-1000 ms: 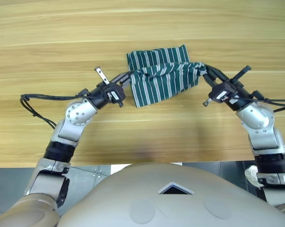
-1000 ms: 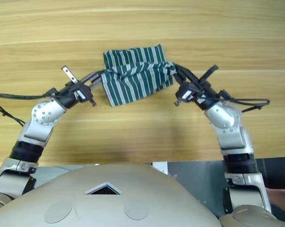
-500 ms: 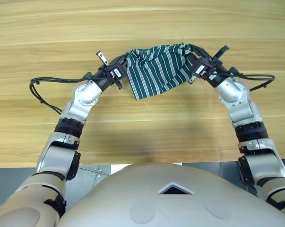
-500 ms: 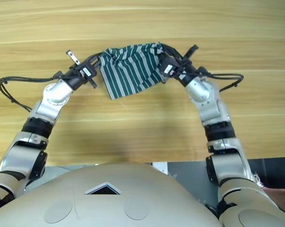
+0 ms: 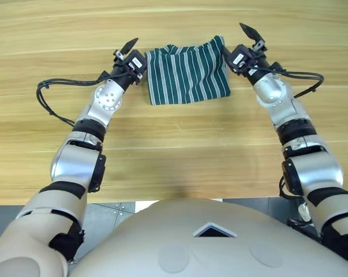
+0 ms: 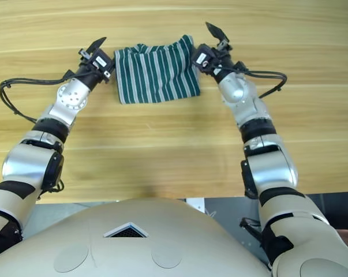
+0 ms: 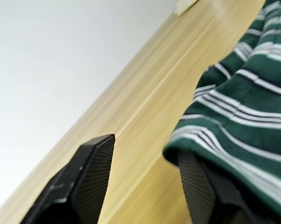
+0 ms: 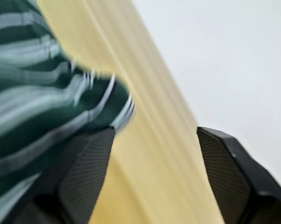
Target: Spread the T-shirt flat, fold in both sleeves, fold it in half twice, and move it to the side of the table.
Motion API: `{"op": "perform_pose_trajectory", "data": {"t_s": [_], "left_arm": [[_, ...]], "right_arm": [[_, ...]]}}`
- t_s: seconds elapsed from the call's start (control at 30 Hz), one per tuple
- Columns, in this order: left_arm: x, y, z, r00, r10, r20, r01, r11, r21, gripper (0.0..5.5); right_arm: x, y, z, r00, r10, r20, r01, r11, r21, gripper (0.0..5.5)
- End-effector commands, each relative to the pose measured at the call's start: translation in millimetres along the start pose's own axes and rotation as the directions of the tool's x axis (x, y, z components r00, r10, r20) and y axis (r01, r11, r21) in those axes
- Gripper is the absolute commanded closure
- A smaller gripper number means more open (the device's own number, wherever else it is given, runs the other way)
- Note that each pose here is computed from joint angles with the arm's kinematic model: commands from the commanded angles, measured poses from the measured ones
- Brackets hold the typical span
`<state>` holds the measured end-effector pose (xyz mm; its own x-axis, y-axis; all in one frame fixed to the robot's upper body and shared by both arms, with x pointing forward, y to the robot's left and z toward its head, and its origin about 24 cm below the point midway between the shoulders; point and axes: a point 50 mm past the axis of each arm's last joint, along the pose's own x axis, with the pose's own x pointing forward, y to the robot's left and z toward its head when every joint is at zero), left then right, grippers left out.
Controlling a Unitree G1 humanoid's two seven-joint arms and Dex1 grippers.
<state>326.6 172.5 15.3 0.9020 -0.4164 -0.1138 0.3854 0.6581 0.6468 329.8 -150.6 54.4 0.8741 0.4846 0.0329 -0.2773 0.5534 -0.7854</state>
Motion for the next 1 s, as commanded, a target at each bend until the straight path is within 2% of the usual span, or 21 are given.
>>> {"op": "perform_pose_trajectory", "data": {"t_s": [0.03,0.1,0.2,0.33,0.5,0.67,0.87,1.0], "left_arm": [[-1.1,-4.4,-3.0,1.0,0.017,-0.011,-0.018,0.996,-0.089,3.11],[0.1,-1.4,-2.4,0.999,0.037,-0.008,-0.038,0.988,-0.15,3.11],[2.6,-2.0,2.9,0.999,0.022,0.036,-0.013,0.973,-0.232,3.11],[2.2,-0.4,2.6,0.999,0.0,0.044,0.011,0.968,-0.249,3.11],[-13.4,5.9,-18.4,0.999,0.007,-0.052,-0.017,0.977,-0.212,3.11],[-35.6,8.8,-43.8,0.985,0.032,-0.171,-0.074,0.967,-0.244,3.11],[-69.0,24.4,-70.2,0.942,0.186,-0.281,-0.278,0.899,-0.338,3.11],[-93.3,19.6,-78.9,0.912,0.293,-0.287,-0.391,0.833,-0.391,3.11]], "right_arm": [[5.1,15.5,56.6,0.971,-0.001,0.241,-0.014,0.998,0.061,1.98],[9.0,31.3,73.7,0.955,0.059,0.291,-0.075,0.996,0.046,1.98],[21.1,46.1,82.0,0.95,0.118,0.289,-0.133,0.991,0.032,1.98],[44.8,49.9,55.1,0.981,0.16,0.11,-0.165,0.986,0.033,1.98],[51.1,58.0,19.3,0.963,0.211,-0.166,-0.18,0.966,0.186,1.98],[44.1,64.2,8.2,0.948,0.223,-0.226,-0.155,0.947,0.281,1.98],[38.5,53.0,-10.1,0.921,0.136,-0.365,0.026,0.913,0.407,1.98],[17.3,12.7,-50.5,0.801,-0.008,-0.598,0.313,0.858,0.407,1.98]]}}
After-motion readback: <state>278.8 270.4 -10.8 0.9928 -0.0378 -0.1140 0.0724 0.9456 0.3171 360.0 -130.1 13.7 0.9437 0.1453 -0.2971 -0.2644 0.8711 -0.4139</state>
